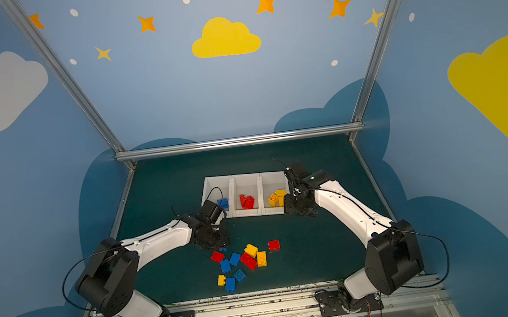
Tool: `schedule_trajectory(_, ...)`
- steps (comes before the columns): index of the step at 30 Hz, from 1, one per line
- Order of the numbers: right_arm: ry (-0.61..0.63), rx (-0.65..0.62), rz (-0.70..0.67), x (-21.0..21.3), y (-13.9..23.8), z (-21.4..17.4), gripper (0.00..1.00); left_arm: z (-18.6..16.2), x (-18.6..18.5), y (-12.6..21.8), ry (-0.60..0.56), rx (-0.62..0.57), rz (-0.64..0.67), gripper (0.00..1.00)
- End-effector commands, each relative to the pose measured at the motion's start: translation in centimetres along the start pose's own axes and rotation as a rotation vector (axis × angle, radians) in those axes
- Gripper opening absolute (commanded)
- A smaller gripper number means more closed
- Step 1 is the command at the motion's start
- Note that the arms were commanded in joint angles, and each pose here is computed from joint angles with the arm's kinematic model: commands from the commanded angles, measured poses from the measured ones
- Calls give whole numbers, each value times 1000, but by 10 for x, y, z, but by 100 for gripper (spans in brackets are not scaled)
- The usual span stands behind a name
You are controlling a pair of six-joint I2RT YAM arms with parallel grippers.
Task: Sort the legos into containers by color
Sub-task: 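Carry the blue brick with the left gripper into the blue compartment, release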
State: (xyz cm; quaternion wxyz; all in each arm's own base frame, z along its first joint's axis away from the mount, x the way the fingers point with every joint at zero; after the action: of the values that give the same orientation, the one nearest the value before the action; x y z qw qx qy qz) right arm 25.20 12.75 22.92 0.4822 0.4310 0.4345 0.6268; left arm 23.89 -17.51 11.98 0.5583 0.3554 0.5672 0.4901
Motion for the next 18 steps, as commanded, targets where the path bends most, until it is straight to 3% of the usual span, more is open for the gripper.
schedule_trajectory(1,-21,-18,8,-3,5,-4,67,1,-2,-2,-18,13,11,38)
schedule_trajectory(10,-27,-17,2,-6,7,-5,66,7,-9,14,-30,-33,-51,31)
schedule_trajectory(18,-36,-23,3,-6,9,-4,65,72,-22,73,-46,-192,-173,32)
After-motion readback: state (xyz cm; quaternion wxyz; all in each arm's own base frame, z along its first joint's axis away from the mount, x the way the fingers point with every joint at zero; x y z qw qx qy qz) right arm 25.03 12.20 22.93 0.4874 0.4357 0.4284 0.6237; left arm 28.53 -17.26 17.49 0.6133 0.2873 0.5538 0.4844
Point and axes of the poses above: each gripper's point midway between its finger pads, its own y axis back along the fingers, its own x axis along the line the jaws close on, z = x × y, the point moved 10 cm from there along y, back along the fingers, and after that the axes turned 12 degrees about y, right-handed, at the moved point
